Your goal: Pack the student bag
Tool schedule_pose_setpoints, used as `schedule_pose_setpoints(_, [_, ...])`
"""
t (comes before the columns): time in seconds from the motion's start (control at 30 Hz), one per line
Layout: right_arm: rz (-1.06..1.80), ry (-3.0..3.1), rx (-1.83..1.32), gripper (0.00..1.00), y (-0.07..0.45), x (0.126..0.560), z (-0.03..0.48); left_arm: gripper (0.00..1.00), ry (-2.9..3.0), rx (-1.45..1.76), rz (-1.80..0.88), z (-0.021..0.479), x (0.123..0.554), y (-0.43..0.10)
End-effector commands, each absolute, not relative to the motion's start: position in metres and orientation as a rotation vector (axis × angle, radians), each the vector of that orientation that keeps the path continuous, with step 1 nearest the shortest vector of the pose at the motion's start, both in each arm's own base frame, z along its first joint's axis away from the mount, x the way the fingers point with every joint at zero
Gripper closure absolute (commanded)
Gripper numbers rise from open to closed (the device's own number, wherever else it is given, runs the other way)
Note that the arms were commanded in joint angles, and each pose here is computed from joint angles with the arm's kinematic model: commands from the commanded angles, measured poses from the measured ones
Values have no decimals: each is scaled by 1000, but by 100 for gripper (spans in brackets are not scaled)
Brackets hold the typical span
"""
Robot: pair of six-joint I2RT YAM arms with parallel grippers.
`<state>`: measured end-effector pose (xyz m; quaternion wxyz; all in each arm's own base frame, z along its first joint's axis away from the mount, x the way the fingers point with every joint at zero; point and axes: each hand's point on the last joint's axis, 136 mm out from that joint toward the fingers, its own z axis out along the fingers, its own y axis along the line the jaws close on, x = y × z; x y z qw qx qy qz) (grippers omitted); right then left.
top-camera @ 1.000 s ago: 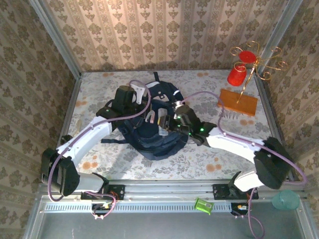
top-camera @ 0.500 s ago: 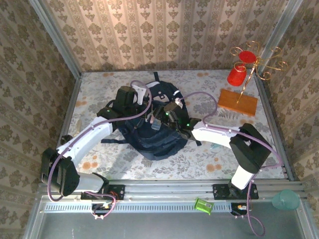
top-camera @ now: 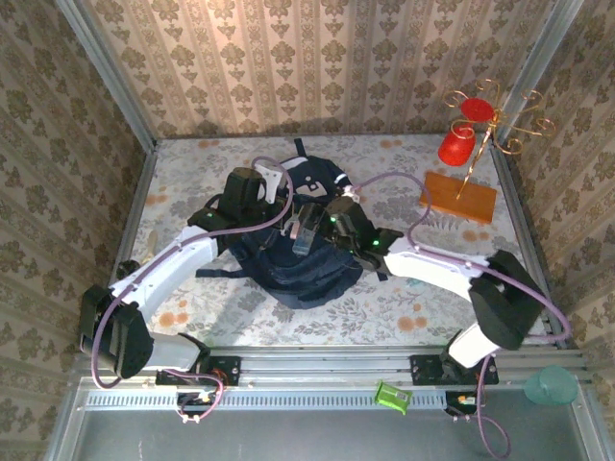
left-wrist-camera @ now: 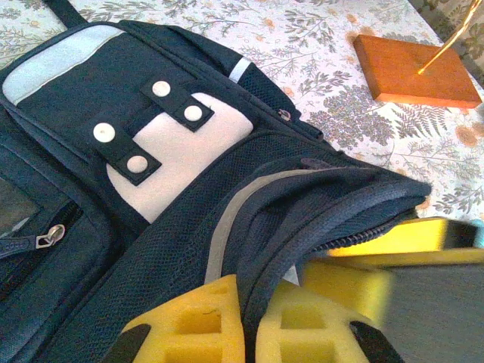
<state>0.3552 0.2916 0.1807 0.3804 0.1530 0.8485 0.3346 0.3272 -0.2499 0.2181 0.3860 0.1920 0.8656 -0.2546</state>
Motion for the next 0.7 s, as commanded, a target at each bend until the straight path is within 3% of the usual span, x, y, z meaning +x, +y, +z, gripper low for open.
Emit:
schedule_pose_setpoints(0.0, [720, 2220, 298, 24, 264, 336, 183, 100, 2080, 456, -626, 250, 339, -245])
schedule_pose_setpoints(0.2, [285, 2331, 351, 21, 152, 301, 162, 100, 2087, 460, -635, 247, 339, -247])
schedule_pose_setpoints(0.37, [148, 2478, 601, 13, 56, 262, 109, 100, 2087, 466, -647, 246, 340, -249])
schedule_pose_setpoints(0.67, [96, 2639, 822, 12, 25, 235, 50, 100, 2095, 474, -653, 241, 340, -251])
